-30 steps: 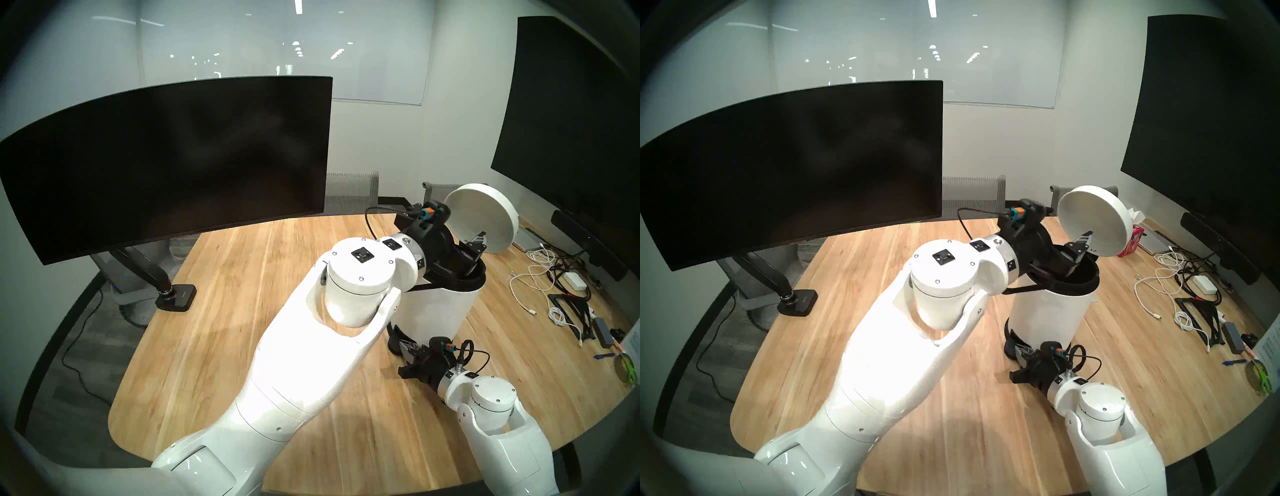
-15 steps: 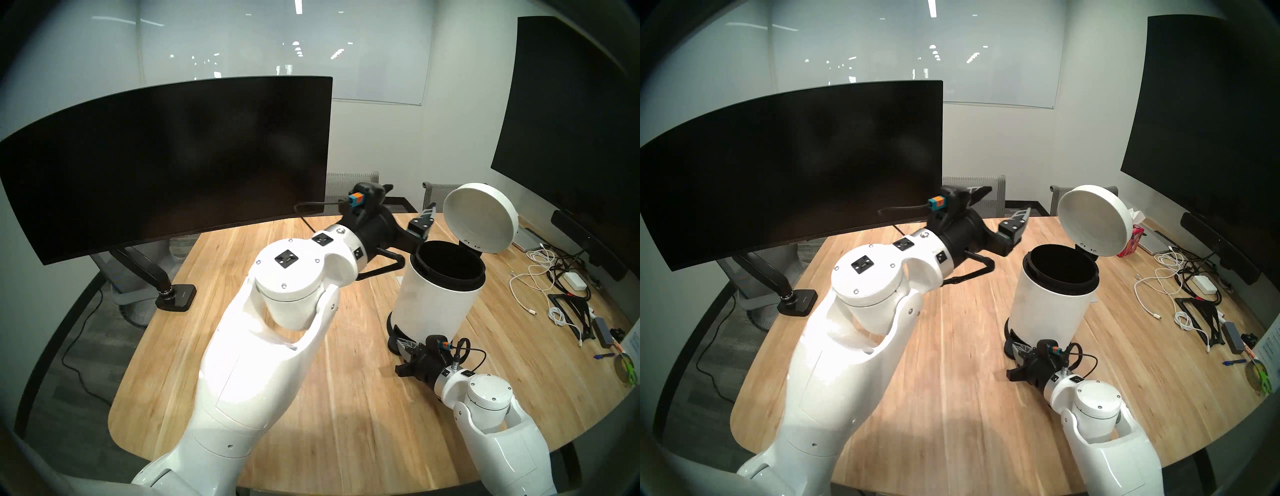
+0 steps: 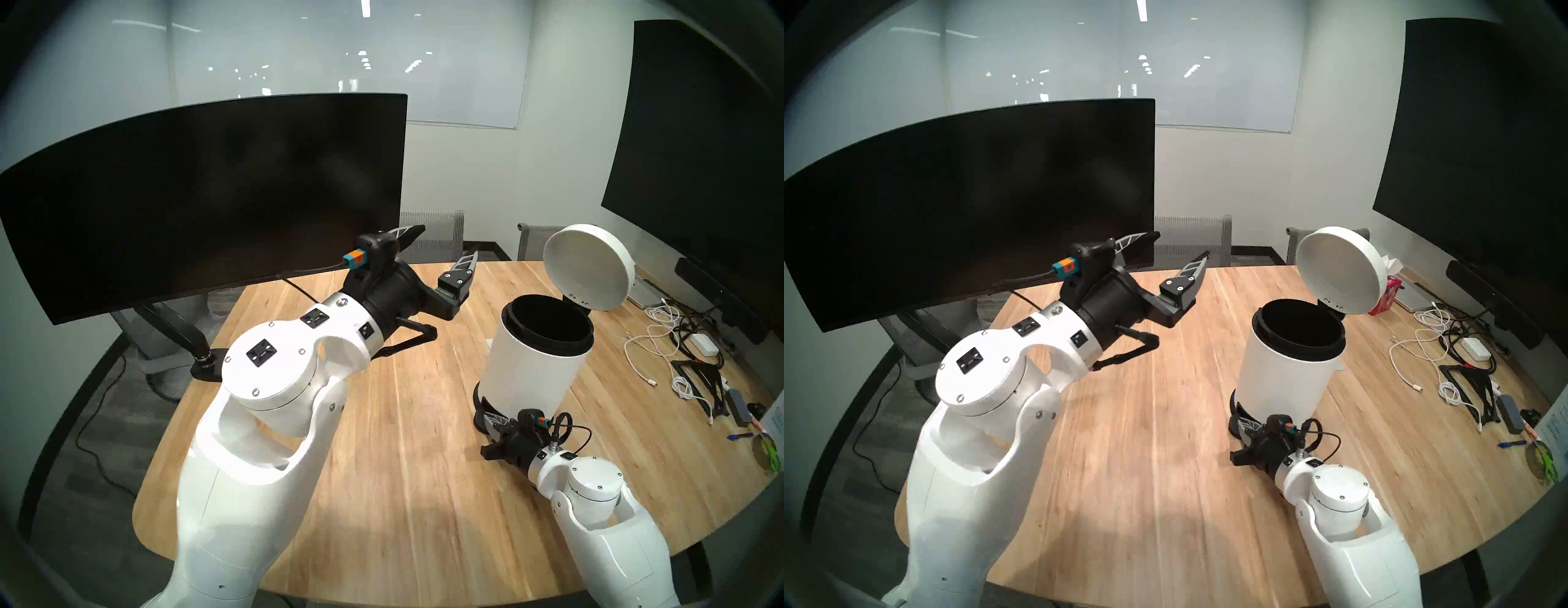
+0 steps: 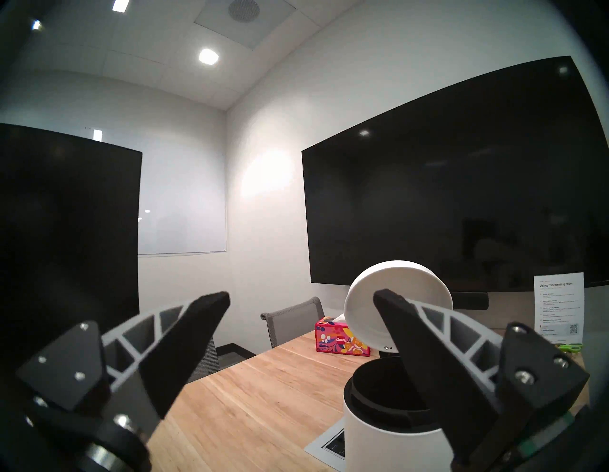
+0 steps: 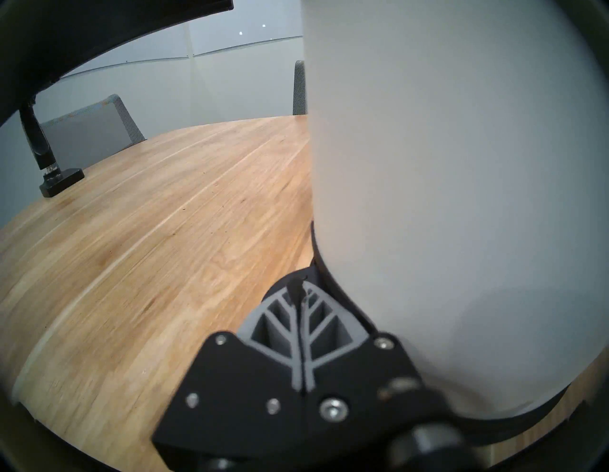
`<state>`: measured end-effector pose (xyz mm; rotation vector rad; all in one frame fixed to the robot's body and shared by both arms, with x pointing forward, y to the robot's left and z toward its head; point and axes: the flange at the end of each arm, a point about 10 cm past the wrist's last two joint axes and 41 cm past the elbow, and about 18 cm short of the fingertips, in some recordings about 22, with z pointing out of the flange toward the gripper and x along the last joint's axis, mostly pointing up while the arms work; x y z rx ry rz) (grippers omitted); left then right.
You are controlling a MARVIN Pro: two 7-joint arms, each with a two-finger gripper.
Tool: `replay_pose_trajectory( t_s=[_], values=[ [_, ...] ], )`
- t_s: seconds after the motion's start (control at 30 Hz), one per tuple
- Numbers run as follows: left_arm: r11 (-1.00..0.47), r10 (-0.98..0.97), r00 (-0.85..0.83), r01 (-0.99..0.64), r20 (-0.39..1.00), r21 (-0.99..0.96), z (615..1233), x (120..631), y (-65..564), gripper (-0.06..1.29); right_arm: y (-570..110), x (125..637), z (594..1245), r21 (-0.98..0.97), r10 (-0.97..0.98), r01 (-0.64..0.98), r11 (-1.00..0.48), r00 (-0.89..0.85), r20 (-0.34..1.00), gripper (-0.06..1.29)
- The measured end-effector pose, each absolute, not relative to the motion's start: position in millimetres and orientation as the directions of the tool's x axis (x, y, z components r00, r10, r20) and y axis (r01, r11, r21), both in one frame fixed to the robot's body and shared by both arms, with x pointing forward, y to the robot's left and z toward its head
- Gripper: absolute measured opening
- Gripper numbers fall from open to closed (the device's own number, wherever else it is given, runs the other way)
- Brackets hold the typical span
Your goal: Peel the sticky note off the monitor, open the trash can lid and drop the sticker into the trash can
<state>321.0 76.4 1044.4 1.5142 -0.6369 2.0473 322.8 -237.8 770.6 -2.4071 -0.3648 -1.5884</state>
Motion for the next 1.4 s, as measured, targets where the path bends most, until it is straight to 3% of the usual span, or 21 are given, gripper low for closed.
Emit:
replay_pose_trajectory(
  t_s=[0.8,1.4],
  values=[
    [-0.839,0.118,-0.187,-0.544,0.975,-0.003,1012,289,140,1.18,-202,276,796,-0.089,0.053,0.392,-0.916,0.336,0.941,-0.02],
    [-0.865,0.056,-0.269,-0.494,0.962,-0.088,998,278,148,1.18,-159,235,855,-0.066,-0.002,0.491,-0.868,0.131,0.991,-0.02]
  ],
)
